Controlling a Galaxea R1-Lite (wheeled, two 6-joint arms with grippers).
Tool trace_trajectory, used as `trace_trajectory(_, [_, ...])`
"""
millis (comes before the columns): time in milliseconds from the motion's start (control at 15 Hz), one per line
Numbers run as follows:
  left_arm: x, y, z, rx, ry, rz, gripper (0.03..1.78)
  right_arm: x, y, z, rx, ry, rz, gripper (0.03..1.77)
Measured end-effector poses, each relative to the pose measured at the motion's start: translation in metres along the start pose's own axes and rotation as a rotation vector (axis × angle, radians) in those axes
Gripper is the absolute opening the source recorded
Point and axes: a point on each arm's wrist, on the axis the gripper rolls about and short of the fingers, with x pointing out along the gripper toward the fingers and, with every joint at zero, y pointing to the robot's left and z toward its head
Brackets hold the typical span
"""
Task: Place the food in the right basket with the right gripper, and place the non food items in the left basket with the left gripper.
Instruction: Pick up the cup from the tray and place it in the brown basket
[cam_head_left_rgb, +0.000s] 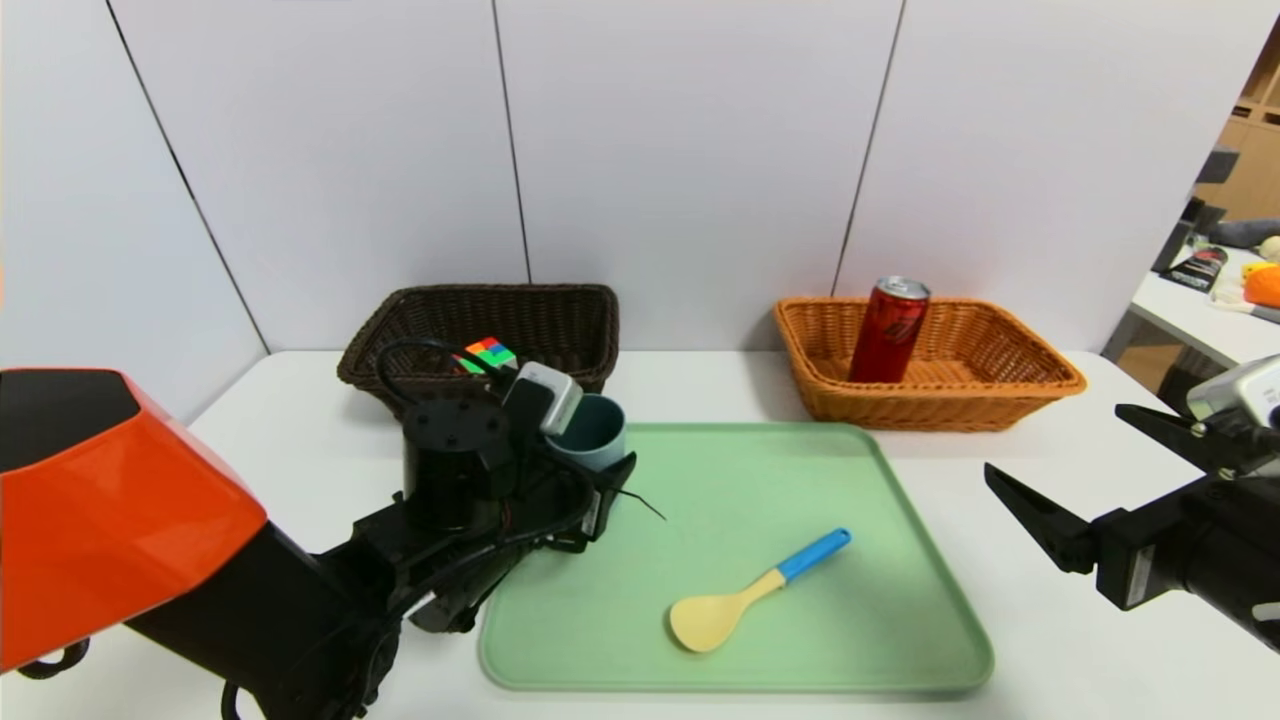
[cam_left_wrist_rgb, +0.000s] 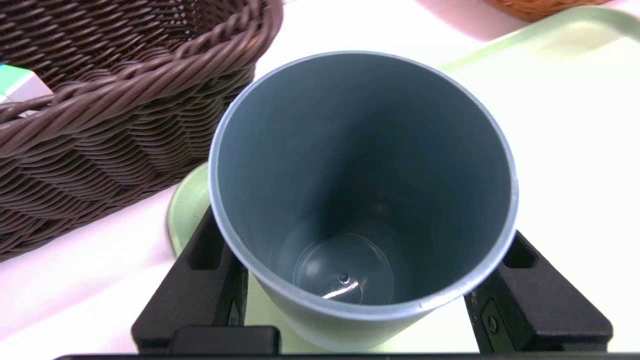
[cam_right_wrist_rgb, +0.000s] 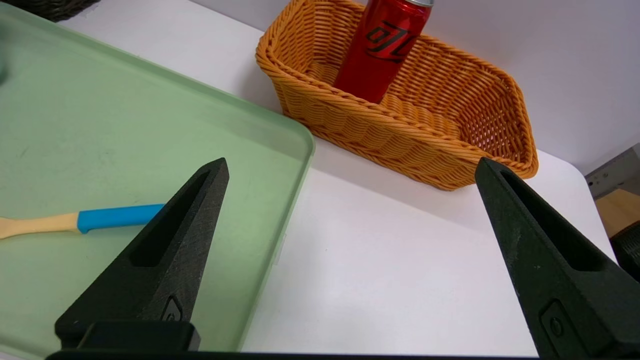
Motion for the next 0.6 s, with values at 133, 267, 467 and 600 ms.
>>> trace_trajectory(133, [-0.012, -0.009, 0.004, 0.007, -0.008, -0.009, 1.14, 0.001, 0.000, -0.001, -0.001, 0.006, 0.002, 1.69])
trace_trajectory(267, [-0.025, -0.014, 0.012, 0.013, -0.018, -0.020, 1.14, 0.001, 0.001, -0.002, -0.003, 0.011, 0.003, 1.69])
trace_trajectory(467, [-0.048, -0.012, 0.032, 0.045, -0.022, -0.025, 1.14, 0.001, 0.002, -0.004, -0.004, 0.018, 0.009, 1.69])
trace_trajectory(600, [-0.060, -0.009, 0.053, 0.067, -0.037, -0.022, 1.14, 0.001, 0.003, -0.004, -0.006, 0.019, 0.017, 1.69])
